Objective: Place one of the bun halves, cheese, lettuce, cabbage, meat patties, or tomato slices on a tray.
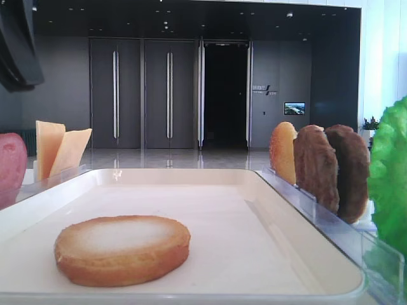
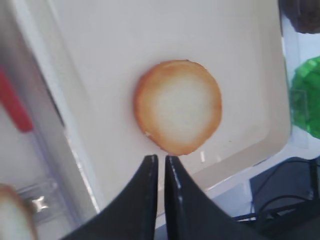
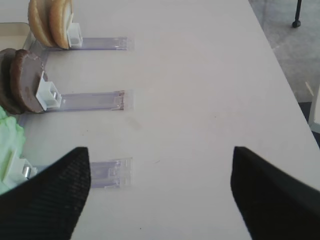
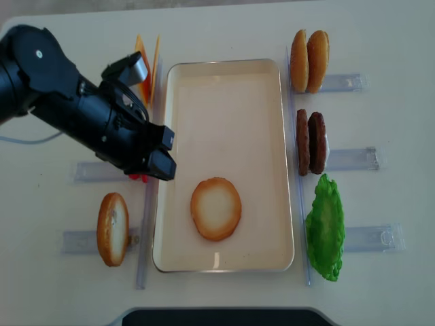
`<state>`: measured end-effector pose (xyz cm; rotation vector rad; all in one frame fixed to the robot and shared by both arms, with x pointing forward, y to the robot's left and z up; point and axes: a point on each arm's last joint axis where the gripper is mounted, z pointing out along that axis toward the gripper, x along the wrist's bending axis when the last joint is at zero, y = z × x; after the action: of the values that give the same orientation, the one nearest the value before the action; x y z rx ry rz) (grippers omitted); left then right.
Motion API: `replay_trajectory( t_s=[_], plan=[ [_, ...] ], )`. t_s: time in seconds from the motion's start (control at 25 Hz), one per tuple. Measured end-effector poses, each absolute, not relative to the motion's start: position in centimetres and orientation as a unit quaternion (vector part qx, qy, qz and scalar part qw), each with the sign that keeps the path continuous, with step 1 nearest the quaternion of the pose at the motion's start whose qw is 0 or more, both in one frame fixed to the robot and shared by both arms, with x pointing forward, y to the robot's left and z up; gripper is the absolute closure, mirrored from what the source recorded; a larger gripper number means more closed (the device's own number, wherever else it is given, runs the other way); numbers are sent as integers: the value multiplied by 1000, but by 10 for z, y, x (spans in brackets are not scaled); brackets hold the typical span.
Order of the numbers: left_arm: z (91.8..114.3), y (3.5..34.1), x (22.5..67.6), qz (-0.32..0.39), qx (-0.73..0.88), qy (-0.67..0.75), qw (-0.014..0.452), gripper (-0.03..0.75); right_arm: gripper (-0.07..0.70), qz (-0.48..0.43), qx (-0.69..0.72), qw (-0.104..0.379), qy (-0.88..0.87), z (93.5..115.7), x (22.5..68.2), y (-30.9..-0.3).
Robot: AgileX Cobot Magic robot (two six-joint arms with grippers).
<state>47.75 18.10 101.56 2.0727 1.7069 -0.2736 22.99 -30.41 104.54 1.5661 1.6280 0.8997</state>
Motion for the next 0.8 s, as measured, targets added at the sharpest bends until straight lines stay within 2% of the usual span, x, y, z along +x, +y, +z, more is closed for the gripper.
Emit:
replay_trajectory(
  t_s=[0.32,0.6,0.8],
  plan=[
    [1045,203,496,30,747,648,144,713,55,347,604,348,628,1045,230,-304],
    [1047,216,501,83,731,668,115,715,55,347,604,348,628,1045,230,-304],
    [1046,252,507,94,696,707,83,715,55,347,604,348,628,1045,230,-304]
  ],
)
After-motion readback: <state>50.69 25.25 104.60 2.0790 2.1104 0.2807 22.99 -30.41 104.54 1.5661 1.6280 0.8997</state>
